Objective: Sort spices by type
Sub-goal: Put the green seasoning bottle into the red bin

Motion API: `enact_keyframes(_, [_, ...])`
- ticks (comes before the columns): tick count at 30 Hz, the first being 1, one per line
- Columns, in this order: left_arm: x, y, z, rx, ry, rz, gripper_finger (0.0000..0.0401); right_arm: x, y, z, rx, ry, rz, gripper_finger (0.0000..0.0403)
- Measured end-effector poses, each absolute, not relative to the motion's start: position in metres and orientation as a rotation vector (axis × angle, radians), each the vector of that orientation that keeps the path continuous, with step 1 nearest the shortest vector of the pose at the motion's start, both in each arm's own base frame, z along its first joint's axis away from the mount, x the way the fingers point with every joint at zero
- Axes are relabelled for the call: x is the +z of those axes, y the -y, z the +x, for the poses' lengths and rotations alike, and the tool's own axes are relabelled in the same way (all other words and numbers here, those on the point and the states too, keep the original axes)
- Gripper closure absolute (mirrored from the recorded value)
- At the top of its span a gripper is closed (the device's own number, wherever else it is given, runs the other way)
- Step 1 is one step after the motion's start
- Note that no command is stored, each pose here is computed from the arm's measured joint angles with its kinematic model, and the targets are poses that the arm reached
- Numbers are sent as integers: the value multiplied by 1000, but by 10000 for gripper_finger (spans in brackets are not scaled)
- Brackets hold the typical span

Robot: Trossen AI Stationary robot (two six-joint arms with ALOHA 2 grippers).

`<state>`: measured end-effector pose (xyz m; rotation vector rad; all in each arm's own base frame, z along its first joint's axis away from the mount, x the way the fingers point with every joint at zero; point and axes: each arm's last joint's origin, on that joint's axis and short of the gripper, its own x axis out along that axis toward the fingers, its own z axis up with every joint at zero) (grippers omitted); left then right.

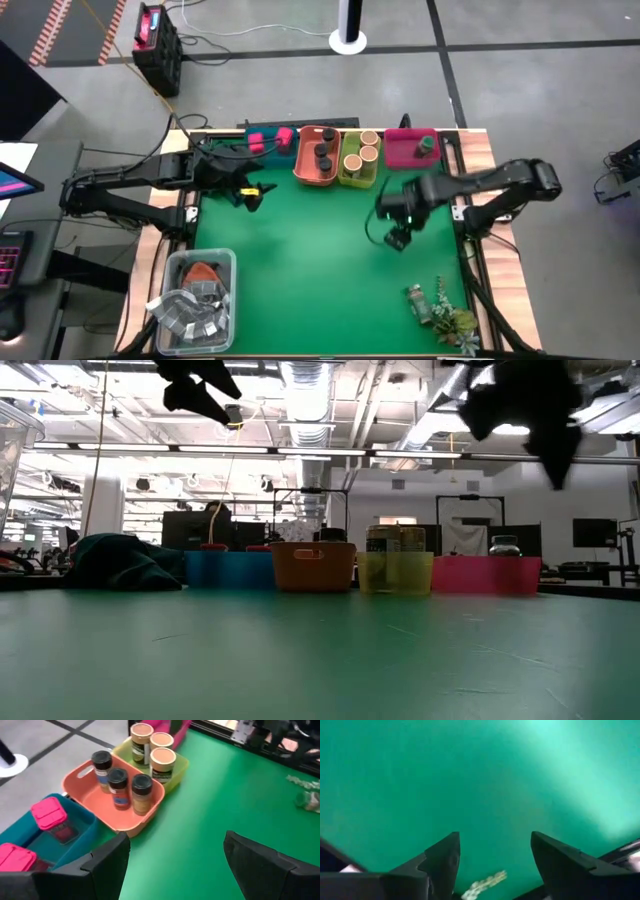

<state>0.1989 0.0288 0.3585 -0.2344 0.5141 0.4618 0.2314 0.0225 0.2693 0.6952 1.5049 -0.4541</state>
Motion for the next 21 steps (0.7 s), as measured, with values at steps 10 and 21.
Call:
enact_keyframes(10, [358,-27,200,358,-539,-173,95,243,-93,218,-520,-1538,833,67])
enact_keyframes(21, [362,-27,202,344,-506,-136,95,225,-130,210,-712,-1562,904,17])
